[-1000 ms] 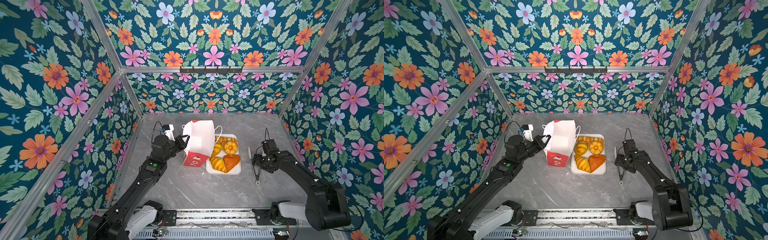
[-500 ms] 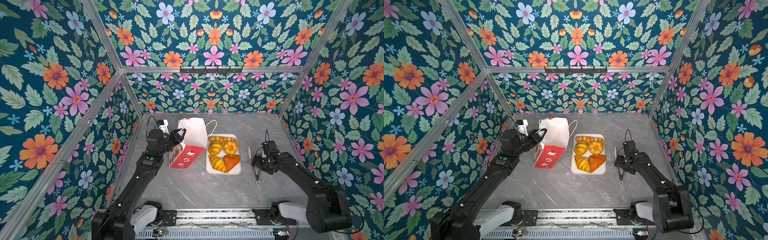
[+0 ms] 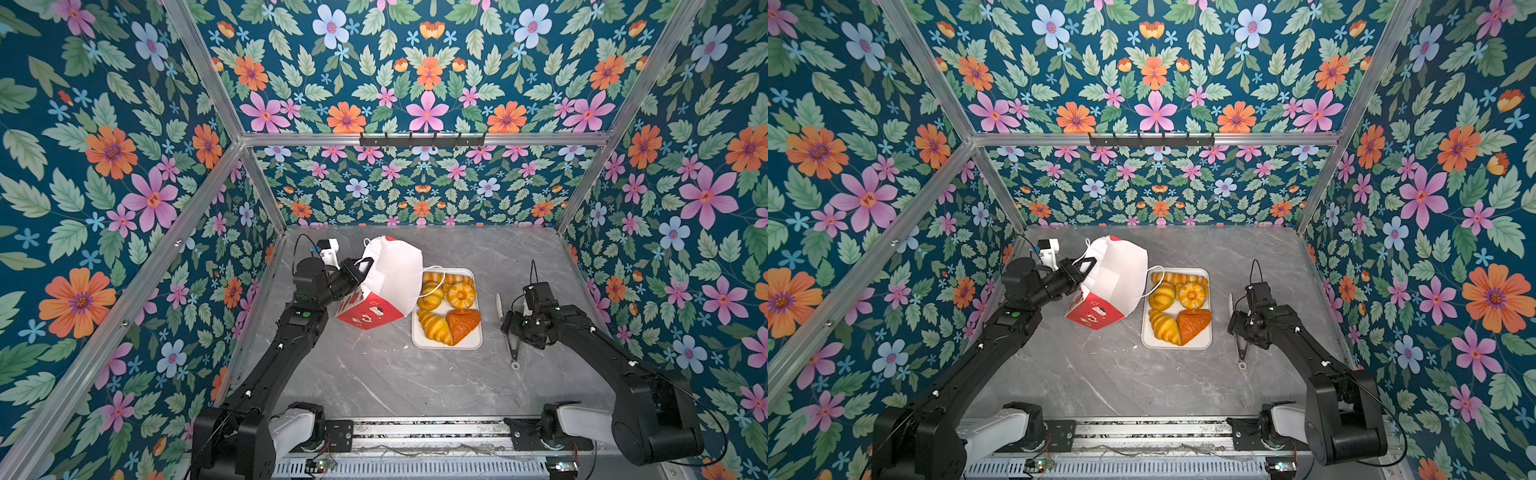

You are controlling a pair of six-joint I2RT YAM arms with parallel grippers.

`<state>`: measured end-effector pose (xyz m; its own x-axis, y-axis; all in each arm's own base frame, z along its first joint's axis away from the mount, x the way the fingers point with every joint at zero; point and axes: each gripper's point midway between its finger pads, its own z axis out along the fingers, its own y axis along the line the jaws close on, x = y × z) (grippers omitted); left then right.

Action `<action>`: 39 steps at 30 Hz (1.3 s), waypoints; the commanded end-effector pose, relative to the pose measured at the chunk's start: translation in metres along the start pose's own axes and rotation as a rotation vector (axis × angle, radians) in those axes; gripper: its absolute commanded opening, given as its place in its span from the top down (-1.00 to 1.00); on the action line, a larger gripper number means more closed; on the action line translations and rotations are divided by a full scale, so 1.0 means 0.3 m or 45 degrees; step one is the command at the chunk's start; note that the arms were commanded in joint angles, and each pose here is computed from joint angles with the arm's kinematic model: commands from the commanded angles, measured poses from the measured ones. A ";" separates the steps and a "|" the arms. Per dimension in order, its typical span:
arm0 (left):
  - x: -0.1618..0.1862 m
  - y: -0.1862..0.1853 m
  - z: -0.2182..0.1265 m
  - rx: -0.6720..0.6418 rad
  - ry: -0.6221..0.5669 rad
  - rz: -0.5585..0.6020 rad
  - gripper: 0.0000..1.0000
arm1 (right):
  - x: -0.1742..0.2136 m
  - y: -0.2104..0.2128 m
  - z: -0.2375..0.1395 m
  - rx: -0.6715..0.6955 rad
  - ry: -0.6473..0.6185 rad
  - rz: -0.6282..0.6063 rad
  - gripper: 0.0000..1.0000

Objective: Take the fake bread out of the paper bag
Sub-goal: 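Tip the paper bag over onto its side with the left gripper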

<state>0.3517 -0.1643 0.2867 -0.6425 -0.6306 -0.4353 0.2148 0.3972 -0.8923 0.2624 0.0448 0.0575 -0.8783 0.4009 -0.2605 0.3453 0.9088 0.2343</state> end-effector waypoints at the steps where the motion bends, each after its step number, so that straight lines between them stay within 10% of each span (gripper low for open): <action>1: -0.034 -0.127 -0.009 0.232 -0.038 -0.061 0.71 | -0.009 0.013 0.004 -0.021 -0.009 0.005 -0.59; 39: -0.018 0.043 0.039 0.253 -0.021 -0.244 0.45 | -0.006 0.027 0.017 -0.050 0.007 -0.001 -0.57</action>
<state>0.3685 -0.1639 0.2718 -0.6720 -0.7064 -0.2224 0.2028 0.1133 -0.9726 0.2665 0.0516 0.0533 -0.8844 0.3981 -0.2436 0.3345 0.9047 0.2639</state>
